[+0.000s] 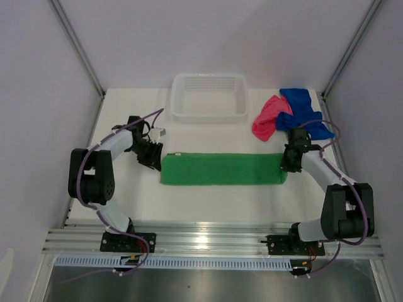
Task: Roll the towels
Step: Fold the towel
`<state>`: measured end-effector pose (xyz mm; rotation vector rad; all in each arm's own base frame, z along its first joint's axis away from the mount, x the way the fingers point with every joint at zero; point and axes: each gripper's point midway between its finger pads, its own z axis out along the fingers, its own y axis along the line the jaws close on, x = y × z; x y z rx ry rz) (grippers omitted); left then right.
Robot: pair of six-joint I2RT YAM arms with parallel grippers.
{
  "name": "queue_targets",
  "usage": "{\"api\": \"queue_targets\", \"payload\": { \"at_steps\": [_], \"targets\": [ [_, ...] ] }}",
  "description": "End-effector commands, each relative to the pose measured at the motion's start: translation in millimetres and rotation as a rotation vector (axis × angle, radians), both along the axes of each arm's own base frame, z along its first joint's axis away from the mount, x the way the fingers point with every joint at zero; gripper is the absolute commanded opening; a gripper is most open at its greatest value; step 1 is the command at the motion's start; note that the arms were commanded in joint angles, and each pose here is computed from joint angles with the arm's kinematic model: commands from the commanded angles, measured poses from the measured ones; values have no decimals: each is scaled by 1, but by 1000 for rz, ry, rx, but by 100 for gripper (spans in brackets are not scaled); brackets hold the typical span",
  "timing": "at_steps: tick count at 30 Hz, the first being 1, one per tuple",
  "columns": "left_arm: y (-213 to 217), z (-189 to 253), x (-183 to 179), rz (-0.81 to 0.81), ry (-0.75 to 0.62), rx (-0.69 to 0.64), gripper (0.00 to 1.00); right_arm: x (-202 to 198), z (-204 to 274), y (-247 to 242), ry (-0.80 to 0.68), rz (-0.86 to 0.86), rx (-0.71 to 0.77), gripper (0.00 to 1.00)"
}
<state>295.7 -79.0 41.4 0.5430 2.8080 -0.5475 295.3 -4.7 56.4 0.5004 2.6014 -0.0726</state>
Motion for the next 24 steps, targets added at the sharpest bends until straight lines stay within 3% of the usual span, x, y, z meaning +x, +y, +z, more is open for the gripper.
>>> {"api": "queue_targets", "payload": {
  "at_steps": [1, 9, 16, 24],
  "targets": [
    [-8, 3, 15, 45, -9, -41, 41, 4, 12, 35, -2, 103, -39, 0],
    [-13, -8, 5, 50, 53, -66, 40, 23, 22, 174, -39, 361, 58, 0],
    [-14, -12, 3, 49, 67, -72, 39, 9, 23, 314, -45, 579, 234, 0],
    [-19, -15, -1, 44, 93, -107, 38, -10, 21, 408, -28, 716, 344, 0]
  ]
}}
